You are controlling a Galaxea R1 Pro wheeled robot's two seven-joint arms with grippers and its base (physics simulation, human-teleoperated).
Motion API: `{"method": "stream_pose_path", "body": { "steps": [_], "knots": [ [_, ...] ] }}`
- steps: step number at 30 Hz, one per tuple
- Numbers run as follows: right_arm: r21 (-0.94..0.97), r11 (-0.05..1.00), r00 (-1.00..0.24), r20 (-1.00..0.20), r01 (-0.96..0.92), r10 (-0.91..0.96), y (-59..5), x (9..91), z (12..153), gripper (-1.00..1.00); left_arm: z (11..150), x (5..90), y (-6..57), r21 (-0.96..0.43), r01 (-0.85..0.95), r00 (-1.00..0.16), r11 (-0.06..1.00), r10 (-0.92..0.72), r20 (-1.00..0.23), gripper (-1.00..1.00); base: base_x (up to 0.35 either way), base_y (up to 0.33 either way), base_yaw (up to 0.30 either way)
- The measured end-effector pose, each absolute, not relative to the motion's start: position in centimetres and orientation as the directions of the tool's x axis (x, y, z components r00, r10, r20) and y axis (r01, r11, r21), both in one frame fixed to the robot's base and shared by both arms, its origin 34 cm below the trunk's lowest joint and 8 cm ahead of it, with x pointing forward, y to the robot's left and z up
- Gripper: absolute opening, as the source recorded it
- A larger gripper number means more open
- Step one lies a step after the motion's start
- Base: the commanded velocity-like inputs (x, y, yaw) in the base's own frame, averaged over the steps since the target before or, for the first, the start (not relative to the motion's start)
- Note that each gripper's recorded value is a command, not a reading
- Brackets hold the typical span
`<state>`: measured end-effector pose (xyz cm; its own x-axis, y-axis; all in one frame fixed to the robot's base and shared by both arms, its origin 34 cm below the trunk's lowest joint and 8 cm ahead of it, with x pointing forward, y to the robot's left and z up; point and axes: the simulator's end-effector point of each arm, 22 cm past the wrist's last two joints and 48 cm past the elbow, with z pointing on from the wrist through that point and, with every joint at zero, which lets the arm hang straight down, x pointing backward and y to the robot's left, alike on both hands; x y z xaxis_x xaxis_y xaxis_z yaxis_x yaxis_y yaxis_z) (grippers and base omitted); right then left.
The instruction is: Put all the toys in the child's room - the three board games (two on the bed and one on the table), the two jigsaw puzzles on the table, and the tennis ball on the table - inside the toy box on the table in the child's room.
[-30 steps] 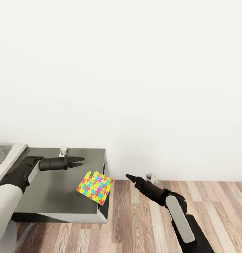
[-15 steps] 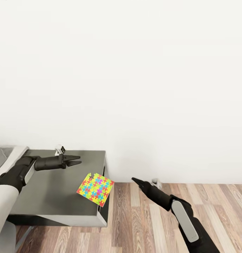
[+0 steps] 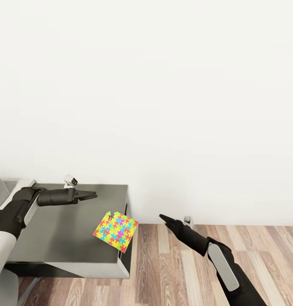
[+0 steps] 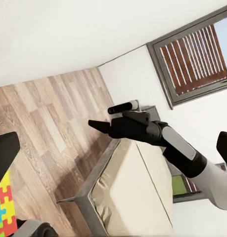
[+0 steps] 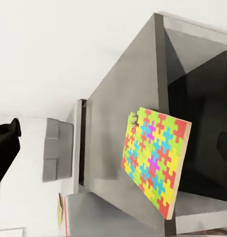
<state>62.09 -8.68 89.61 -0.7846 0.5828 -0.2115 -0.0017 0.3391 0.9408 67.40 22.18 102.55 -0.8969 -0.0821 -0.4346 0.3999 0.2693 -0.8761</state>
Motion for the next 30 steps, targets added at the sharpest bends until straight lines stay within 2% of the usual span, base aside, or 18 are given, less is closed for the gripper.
{"method": "stream_pose_path", "body": {
  "steps": [8, 30],
  "knots": [
    [0.955, 0.29, -0.784, -0.223, -0.058, 0.579, -8.1, 62.3, 91.8, 1.0, 103.8, 66.8, 21.7, -0.864, 0.426, -0.887, 0.267, -0.064, -0.457, 1.0, 0.0, 0.0, 0.0],
    [0.952, 0.288, -0.769, -0.258, -0.1, 0.585, -8.3, 62.6, 93.9, 1.0, 105.9, 66.5, 21.6, -0.848, 0.458, -0.87, 0.268, -0.062, -0.489, 1.0, 0.0, 0.0, 0.0]
  ]
}}
